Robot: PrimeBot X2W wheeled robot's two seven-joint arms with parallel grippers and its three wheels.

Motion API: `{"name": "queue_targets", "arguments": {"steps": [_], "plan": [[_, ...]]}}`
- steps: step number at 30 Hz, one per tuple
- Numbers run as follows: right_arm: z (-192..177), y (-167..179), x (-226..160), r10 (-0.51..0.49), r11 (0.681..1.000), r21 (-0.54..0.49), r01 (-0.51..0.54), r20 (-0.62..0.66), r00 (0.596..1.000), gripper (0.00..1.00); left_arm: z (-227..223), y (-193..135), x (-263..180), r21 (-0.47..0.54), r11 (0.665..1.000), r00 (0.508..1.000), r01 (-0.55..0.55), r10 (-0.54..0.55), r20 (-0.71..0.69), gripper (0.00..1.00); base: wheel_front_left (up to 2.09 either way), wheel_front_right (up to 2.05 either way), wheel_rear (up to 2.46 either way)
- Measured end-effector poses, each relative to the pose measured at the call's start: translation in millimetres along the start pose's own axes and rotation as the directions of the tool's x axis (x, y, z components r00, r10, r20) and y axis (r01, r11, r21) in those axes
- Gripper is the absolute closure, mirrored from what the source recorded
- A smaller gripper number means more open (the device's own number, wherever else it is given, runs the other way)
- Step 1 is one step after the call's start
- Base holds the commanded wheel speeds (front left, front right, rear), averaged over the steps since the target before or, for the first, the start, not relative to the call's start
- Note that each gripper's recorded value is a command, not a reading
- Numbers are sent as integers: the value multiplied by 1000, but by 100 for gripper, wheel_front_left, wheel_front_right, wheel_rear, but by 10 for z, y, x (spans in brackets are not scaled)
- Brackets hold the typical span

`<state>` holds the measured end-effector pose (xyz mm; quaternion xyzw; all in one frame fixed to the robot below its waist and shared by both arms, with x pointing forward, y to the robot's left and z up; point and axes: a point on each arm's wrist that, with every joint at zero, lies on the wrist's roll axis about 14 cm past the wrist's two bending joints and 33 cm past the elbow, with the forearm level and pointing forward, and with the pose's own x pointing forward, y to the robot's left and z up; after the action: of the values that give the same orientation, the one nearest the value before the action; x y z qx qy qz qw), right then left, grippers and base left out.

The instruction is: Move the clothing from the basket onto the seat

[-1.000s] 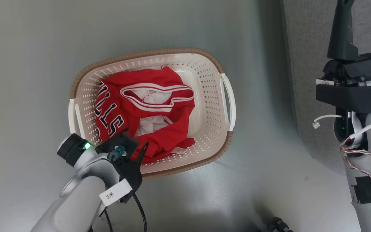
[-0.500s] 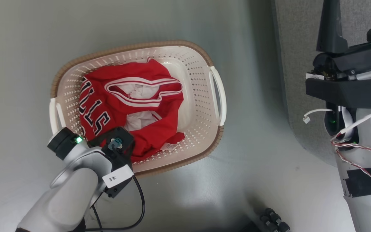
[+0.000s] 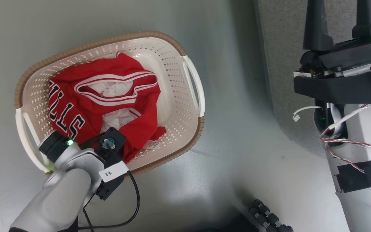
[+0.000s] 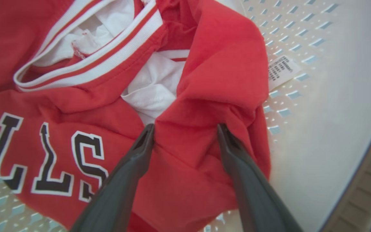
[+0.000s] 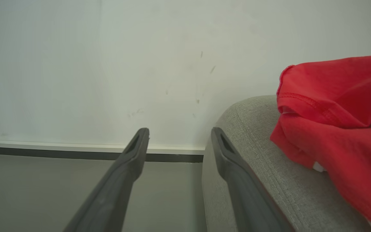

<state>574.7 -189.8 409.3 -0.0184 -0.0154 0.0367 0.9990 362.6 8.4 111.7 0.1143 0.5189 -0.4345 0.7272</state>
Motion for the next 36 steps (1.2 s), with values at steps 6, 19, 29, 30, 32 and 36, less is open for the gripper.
{"name": "queue_targets", "arguments": {"steps": [6,19,29,30,32,36], "plan": [[23,-37,-26,-10,1000,-6,10,-5,1000,0,83,-102,21,25,999,1000,25,-25,11,97,0,0,0],[73,-54,-38,-17,1000,-13,17,-8,1000,0,517,-109,-128,-32,999,984,18,-12,175,100,0,0,0],[135,-88,-173,-26,999,-20,25,-34,999,0,1137,-35,-506,-173,985,912,-6,76,404,100,0,0,0],[149,-88,-189,-27,999,-18,27,-36,999,0,1182,-24,-557,-178,984,903,-11,86,420,100,0,0,0],[182,-82,-225,-28,1000,-15,28,-37,999,0,1266,-3,-662,-183,983,887,-23,105,450,100,0,0,0],[267,-58,-296,-29,1000,-6,29,-34,999,0,1450,26,-897,-196,980,846,-46,142,513,100,0,0,0]]}}
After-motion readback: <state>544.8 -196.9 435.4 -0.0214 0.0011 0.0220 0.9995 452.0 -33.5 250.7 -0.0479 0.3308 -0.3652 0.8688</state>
